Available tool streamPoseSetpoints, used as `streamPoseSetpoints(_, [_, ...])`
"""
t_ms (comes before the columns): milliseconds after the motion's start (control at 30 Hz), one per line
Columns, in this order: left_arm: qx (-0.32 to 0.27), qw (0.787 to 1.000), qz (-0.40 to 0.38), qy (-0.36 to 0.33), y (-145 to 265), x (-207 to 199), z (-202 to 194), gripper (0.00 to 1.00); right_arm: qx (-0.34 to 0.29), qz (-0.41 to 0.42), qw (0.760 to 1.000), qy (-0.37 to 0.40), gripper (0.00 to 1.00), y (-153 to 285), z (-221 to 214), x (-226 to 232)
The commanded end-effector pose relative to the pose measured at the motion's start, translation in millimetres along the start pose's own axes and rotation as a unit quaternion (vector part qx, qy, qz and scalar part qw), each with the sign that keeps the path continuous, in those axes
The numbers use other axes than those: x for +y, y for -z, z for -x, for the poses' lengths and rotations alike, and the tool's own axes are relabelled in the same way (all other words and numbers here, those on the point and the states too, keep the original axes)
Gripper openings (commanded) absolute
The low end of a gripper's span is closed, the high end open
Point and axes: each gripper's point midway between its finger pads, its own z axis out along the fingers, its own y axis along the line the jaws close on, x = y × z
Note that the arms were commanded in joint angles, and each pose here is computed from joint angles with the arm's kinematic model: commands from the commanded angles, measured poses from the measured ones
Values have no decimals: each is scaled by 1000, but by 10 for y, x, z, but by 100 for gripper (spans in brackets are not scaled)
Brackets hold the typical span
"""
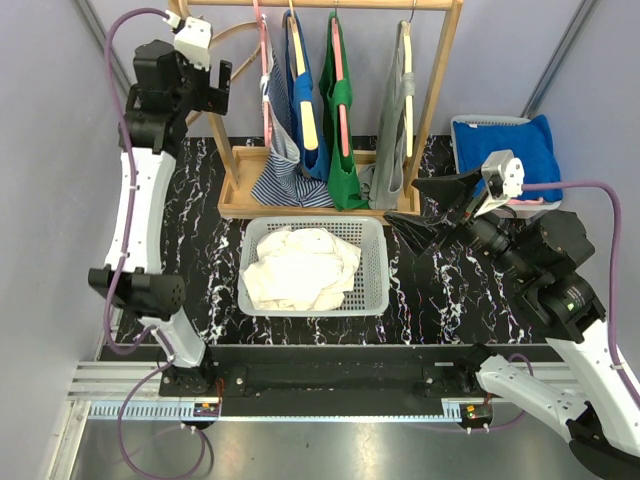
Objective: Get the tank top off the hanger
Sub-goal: Move the clothesline to the center of the board.
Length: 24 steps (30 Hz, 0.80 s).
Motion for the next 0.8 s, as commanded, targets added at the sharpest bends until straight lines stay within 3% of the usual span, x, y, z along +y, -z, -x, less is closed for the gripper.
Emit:
streamPoseSetpoints(0, [-95,995,21,-6,755,93,659,99,-16,-6,1000,7,94,-20,92,-23])
streamPoseSetpoints(267, [-150,988,-41,-8,1238,-438,987,99,-12,-9,1000,5,94,-55,26,-50])
streamPoseSetpoints(500, [-134,989,-67,-14,922,-1011,938,99,-11,-38,999,0,93,-78,-44,-167])
streamPoseSetpoints(600, [-132,990,-55,-7,709,-1116,977,99,-13,-99,995,-2,93,-65,-82,-391])
streamPoseSetpoints(667, [-137,990,-43,-6,563,-1156,1025,99,-16,-186,982,-2,93,2,-119,-701])
streamPoseSetpoints(767, [-142,990,-20,0,400,-1137,1064,99,-13,-316,949,5,94,164,-216,-1151])
